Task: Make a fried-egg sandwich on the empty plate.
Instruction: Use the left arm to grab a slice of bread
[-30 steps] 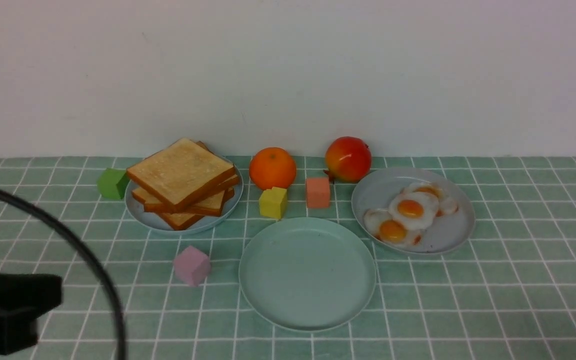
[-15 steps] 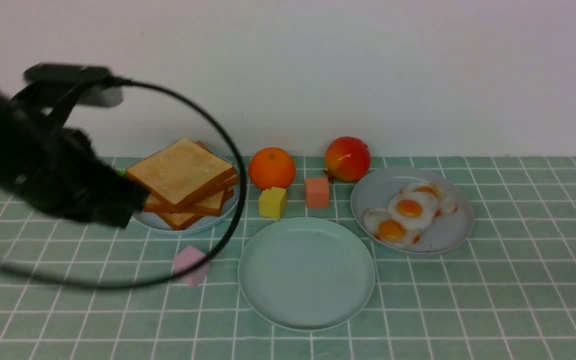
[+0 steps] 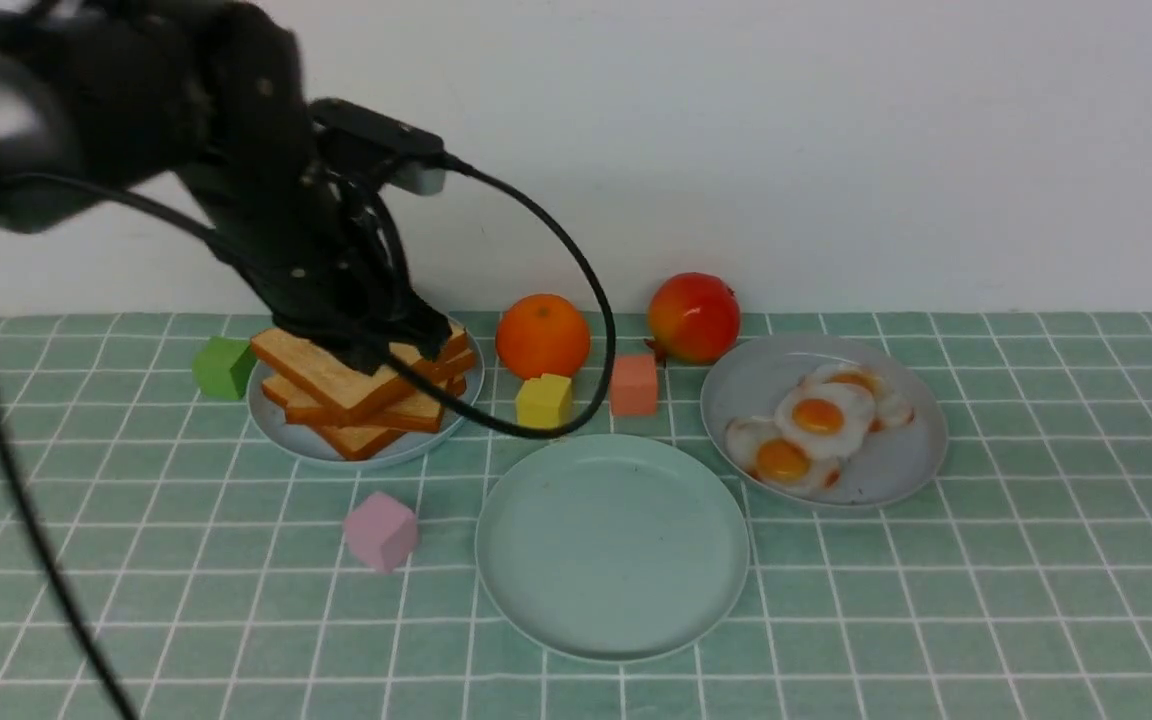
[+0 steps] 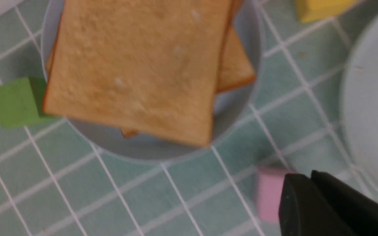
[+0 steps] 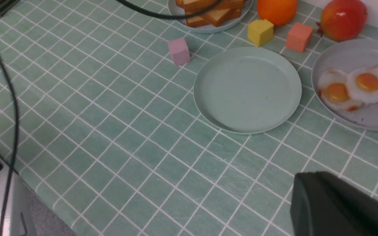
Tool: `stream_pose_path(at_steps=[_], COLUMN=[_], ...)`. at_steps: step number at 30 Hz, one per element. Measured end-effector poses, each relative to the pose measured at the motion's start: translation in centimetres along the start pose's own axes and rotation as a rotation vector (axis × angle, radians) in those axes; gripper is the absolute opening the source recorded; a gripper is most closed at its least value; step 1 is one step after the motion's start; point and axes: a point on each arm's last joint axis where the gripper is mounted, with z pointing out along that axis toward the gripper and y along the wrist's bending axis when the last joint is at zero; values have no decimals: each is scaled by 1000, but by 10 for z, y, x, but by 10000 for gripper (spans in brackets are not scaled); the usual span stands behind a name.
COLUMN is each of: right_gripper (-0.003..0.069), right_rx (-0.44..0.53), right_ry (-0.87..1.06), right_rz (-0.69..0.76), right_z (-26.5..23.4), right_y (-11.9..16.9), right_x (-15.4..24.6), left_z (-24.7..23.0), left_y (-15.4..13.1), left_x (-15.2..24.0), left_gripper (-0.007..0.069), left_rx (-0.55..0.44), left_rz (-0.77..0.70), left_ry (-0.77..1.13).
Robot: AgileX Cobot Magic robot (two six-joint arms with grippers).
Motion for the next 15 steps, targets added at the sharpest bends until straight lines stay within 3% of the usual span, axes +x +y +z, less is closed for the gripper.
stream_pose_path(at_steps=[1, 5, 9, 15], right_gripper=[6, 8, 11, 14], right_rx=[0, -4, -29, -53], right_ry=[0, 4, 12, 14], right_rz=[0, 2, 15, 28], right_z=[0, 0, 0, 0], right_y=[0, 0, 3, 5], right_x=[0, 0, 1, 1], left_z=[4, 39, 60, 91], left_y=[0, 7, 8, 7], left_x=[0, -5, -3, 2], left_gripper=[79, 255, 368, 405], left_rx=[-2, -91, -114, -117], left_rz=[3, 86, 121, 146], left_ry=[7, 21, 47, 97])
